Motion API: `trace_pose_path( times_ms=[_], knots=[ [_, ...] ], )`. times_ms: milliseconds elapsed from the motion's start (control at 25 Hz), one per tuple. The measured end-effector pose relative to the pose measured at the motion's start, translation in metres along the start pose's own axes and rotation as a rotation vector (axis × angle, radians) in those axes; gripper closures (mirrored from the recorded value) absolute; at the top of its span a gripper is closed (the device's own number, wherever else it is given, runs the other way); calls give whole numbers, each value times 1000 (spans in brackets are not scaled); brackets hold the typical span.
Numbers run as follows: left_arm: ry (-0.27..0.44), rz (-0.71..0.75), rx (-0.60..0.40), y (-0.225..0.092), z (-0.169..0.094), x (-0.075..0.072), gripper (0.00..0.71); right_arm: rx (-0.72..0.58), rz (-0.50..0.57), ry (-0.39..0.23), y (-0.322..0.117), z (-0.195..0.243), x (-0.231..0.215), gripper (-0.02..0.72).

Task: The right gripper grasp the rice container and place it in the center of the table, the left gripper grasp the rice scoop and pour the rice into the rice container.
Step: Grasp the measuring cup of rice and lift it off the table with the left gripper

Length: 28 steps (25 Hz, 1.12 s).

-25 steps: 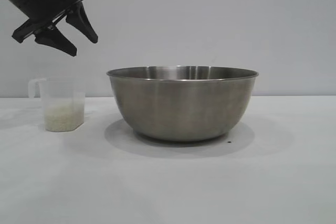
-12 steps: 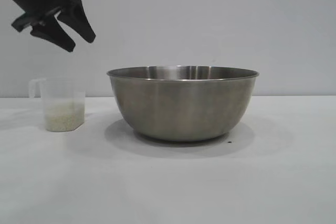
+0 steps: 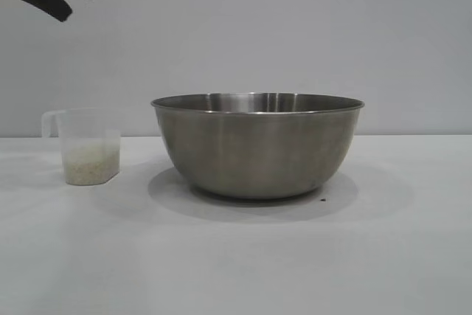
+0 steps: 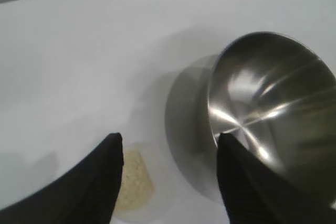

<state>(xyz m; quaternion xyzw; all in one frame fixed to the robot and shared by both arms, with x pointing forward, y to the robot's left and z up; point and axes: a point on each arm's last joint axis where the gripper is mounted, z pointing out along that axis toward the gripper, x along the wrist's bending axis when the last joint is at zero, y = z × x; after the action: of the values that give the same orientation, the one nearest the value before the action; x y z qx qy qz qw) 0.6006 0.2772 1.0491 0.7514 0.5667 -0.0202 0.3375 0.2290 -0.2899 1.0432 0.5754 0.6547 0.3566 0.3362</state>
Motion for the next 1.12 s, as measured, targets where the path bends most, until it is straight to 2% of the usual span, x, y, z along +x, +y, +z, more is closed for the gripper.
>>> trace_pose_path(
  times_ms=[280, 400, 560, 760, 1000, 1120],
  knots=[
    [167, -7, 56, -9, -32, -7, 368, 0, 0, 0, 0, 0, 0, 199],
    [206, -22, 58, -13, -46, -13, 368, 0, 0, 0, 0, 0, 0, 199],
    [223, -63, 59, -18, -59, -21, 368, 0, 0, 0, 0, 0, 0, 199],
    [223, -86, 70, -38, -62, -28, 368, 0, 0, 0, 0, 0, 0, 199],
    [239, -113, 81, -80, -48, -27, 368, 0, 0, 0, 0, 0, 0, 199],
    [235, -98, 27, -98, -40, -27, 368, 0, 0, 0, 0, 0, 0, 199]
  ],
)
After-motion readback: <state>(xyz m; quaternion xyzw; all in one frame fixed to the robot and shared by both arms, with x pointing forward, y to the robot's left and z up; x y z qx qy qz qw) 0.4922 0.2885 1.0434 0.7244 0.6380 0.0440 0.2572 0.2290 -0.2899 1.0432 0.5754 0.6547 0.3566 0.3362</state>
